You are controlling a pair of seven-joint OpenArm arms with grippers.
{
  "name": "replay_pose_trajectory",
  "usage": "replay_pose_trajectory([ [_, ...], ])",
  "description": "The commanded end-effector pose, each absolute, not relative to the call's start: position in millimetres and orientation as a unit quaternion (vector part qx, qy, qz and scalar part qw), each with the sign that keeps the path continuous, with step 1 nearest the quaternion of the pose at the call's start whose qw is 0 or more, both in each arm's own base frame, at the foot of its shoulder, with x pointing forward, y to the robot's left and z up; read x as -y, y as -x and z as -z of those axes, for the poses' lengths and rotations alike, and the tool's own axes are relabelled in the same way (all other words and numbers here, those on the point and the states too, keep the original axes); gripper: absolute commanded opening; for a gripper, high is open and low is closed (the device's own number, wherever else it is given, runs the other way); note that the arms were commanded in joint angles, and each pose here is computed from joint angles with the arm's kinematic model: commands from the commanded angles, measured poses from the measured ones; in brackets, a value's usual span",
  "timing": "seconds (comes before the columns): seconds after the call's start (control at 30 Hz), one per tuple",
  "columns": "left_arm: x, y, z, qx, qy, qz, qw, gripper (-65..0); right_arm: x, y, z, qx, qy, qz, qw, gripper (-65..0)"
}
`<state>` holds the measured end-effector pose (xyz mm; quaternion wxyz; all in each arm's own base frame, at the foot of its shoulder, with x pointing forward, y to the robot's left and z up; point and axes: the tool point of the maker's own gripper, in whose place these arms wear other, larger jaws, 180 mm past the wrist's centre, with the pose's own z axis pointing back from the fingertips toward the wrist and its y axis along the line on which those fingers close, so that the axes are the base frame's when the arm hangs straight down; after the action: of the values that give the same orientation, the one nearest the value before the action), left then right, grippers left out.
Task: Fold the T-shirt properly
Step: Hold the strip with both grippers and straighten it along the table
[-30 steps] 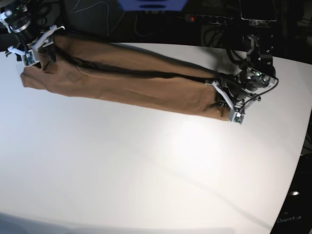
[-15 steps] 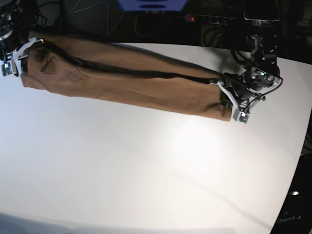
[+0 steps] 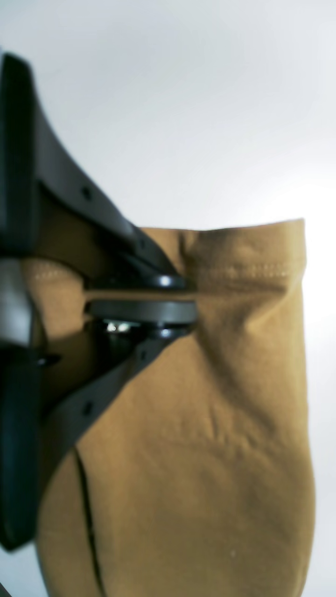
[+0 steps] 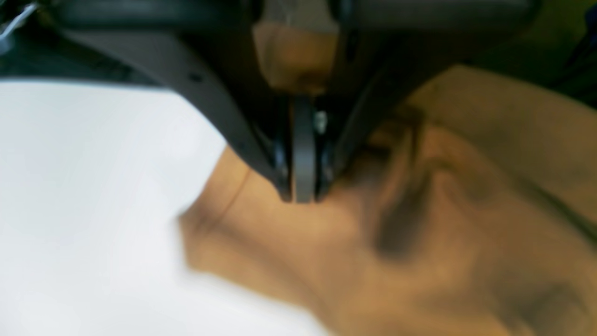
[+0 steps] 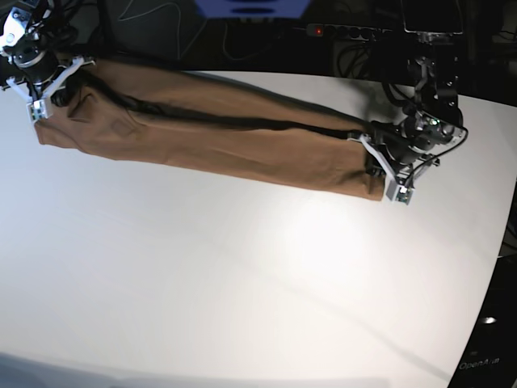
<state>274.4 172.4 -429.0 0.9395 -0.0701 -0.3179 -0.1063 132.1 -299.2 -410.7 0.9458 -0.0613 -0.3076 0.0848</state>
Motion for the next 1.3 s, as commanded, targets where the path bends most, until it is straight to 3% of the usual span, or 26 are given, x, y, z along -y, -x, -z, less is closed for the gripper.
replay_pose_trajectory([
  [0.0, -175, -282, 420, 0.333, 0.067, 0.109, 0.934, -62.3, 304, -143, 403, 0.325, 0.064, -0.094, 0.939, -64.7],
  [0.97, -174, -257, 434, 0.307, 0.071, 0.103, 0.944, -62.3, 321, -227, 447, 0.295, 0.039, -0.135, 0.945, -64.9],
  [1.27, -168, -262, 400, 0.357, 0.069, 0.093, 0.927, -62.3, 320, -229, 447, 0.296, 0.037, -0.134, 0.945, -64.9],
])
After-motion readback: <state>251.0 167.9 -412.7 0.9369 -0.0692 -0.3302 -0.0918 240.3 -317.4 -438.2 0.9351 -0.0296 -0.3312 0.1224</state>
